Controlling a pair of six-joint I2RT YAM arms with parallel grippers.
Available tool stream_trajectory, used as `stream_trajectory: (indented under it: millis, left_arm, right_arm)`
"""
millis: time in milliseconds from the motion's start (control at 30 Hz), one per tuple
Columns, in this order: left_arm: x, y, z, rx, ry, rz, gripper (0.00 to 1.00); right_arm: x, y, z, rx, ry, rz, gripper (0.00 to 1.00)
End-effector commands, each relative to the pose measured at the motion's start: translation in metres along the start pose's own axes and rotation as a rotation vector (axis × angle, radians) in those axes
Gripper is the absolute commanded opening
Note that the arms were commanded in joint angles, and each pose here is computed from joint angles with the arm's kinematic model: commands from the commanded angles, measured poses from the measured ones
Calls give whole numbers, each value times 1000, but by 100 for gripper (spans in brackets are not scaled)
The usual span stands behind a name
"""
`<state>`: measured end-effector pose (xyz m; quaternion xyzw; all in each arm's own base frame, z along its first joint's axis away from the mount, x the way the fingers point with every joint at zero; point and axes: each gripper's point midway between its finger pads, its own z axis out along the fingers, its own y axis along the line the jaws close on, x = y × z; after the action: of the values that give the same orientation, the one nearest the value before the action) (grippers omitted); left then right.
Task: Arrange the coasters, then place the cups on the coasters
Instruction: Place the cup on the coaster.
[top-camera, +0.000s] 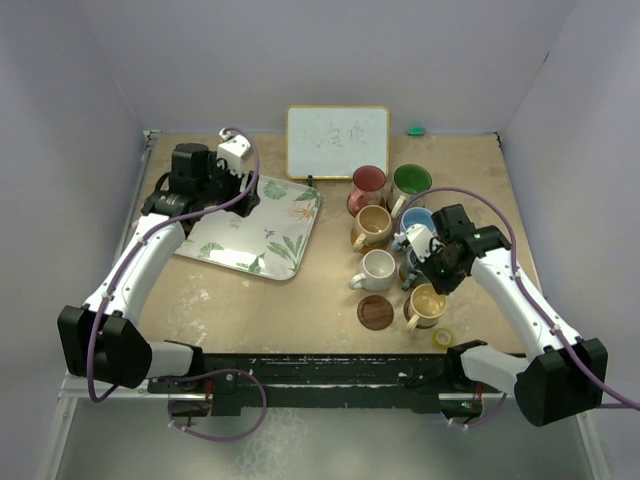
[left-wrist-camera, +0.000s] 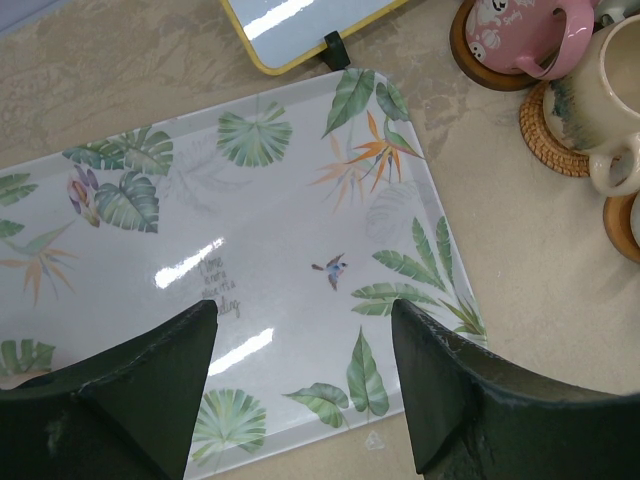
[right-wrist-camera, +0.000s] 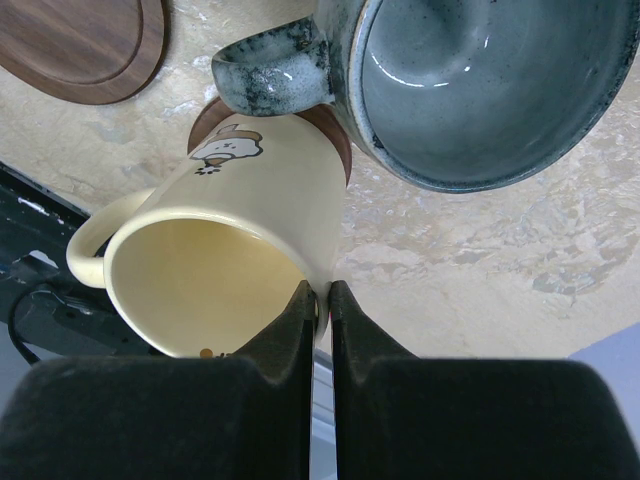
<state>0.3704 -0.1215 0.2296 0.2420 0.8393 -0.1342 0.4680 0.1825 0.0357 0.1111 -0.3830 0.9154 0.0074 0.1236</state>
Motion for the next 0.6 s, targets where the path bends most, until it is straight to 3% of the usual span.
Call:
stream_trajectory:
  millis: [0,567]
  left_arm:
    - [-14,2,-4,-2,-53,23,68]
    - [-13,2,-6,-4,-50,26,68]
  right_arm:
    - [-16,-4,-11,10,-71,-2,0]
    - [-16,-4,-2,-11,-40,-6,0]
